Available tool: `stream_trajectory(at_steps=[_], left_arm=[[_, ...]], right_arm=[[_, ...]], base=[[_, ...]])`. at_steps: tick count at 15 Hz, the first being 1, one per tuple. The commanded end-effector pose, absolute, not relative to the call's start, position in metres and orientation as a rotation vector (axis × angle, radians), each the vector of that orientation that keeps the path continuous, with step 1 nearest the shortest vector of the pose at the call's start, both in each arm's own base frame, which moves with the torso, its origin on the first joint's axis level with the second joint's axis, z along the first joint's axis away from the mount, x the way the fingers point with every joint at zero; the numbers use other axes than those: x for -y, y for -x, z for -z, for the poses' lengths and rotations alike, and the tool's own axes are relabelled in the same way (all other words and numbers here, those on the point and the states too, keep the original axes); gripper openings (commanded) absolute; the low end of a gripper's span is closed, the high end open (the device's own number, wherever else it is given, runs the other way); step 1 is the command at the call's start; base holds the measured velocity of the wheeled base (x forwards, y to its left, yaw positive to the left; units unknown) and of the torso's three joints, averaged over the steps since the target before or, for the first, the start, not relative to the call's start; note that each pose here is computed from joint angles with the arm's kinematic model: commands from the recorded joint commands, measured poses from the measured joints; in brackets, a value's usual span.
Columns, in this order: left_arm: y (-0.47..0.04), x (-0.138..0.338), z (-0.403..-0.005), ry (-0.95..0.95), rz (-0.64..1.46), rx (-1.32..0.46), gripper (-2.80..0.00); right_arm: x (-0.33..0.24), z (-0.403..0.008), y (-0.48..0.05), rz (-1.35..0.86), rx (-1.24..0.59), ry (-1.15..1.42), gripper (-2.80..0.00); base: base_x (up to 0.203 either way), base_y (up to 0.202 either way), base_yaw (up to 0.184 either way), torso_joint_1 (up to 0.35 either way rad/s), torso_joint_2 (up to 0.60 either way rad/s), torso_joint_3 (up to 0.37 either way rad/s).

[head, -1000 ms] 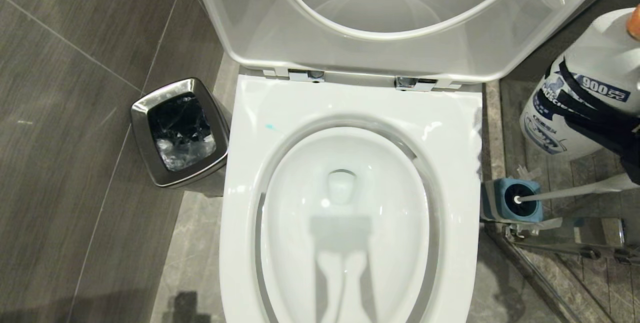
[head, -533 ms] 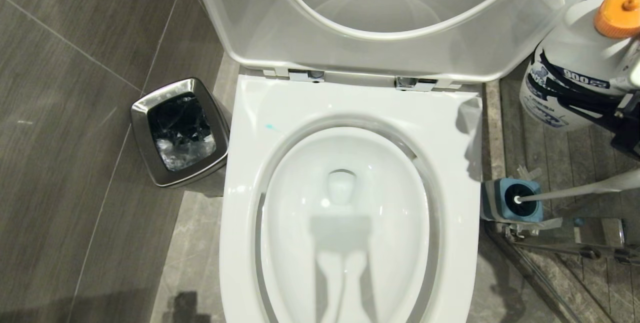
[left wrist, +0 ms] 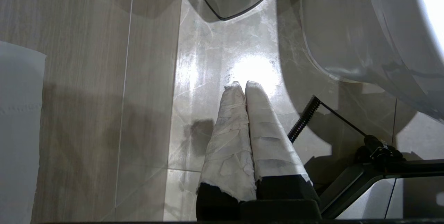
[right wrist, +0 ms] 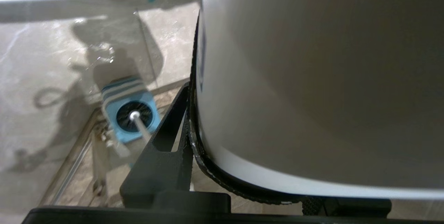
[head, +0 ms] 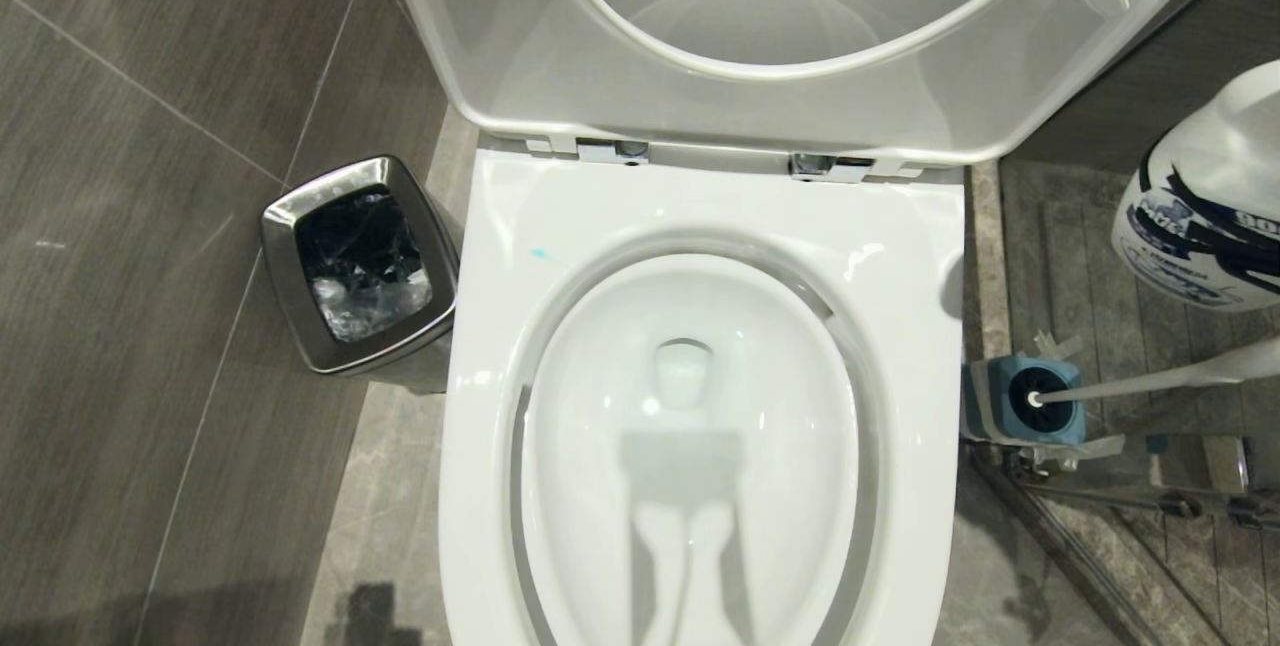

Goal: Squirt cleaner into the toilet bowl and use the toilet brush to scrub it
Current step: Pour in the cleaning agent

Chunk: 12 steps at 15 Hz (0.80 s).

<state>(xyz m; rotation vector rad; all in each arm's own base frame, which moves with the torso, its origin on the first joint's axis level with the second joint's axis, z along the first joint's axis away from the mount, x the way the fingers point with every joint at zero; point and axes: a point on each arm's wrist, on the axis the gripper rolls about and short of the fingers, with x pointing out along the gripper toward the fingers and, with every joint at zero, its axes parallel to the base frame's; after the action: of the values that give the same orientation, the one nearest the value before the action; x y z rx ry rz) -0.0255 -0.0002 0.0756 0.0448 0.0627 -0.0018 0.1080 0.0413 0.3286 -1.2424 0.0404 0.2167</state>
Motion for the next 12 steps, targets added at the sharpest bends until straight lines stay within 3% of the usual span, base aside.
stream_trajectory(at_steps=[1, 12], left_arm=[[0.026, 0.000, -0.076, -0.046, 0.001, -0.063, -2.80], [0.026, 0.000, -0.076, -0.046, 0.001, -0.063, -2.80]], right_arm=[[-0.033, -0.337, -0.089, -0.184, 0.013, 1.228, -2.80], [-0.038, -0.346, -0.089, -0.221, 0.045, 1.220, -2.80]], base=[[0.000, 0.000, 0.000, 0.000, 0.00, 0.000], [0.000, 0.000, 0.000, 0.000, 0.00, 0.000]])
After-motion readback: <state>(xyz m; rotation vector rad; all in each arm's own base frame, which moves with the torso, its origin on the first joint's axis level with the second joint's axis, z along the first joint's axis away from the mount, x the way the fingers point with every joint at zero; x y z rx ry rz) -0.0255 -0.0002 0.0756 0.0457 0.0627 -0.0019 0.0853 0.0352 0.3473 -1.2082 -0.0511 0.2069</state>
